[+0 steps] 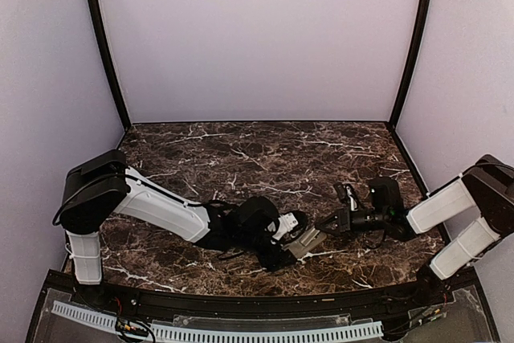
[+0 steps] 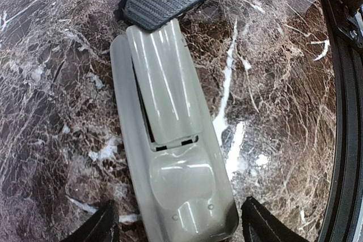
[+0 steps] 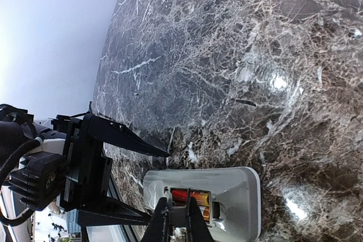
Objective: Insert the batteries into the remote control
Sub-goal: Load the battery cover onto the remote control without the battery cover.
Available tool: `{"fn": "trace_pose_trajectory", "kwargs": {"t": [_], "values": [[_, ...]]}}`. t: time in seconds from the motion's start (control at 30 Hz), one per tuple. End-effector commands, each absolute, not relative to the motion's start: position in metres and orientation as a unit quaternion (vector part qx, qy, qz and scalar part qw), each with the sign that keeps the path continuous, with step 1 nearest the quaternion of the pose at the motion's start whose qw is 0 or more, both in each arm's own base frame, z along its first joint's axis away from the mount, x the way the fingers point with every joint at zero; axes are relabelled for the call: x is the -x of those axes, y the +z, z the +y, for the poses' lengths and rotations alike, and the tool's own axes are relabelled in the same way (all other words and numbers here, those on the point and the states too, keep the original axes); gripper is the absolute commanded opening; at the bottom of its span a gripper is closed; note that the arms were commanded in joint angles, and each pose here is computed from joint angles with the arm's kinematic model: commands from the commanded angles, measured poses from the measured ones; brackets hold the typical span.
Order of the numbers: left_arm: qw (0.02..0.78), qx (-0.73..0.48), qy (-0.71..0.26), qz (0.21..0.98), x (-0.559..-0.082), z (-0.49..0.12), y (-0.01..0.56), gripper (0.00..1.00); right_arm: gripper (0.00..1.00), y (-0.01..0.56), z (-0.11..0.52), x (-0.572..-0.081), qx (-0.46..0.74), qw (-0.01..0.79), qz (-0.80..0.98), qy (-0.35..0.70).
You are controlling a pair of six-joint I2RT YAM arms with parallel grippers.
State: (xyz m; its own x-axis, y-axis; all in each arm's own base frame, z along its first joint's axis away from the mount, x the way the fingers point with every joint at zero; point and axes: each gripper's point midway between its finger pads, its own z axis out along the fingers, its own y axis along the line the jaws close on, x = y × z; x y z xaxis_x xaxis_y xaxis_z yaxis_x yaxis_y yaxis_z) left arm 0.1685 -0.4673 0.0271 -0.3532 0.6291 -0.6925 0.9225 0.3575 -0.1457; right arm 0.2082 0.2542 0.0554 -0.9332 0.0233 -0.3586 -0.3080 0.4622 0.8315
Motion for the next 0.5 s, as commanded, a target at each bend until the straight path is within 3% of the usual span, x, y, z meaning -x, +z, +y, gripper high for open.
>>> {"fn": "trace_pose_trajectory", "kwargs": {"t": [0.0,0.47], "values": [[0.265,-0.495,-0.273,0.781,-0.1666,-0.4715,0.0252,0.72,0.00,0.0501,0.2473,-0.2090,0.080,0.184,0.848,0.490],[0.253,-0.489,-0.286,0.785,-0.1629,-0.4757,0.0190,0.68,0.00,0.0526,0.2503,-0.2086,0.064,0.209,0.850,0.479]]}}
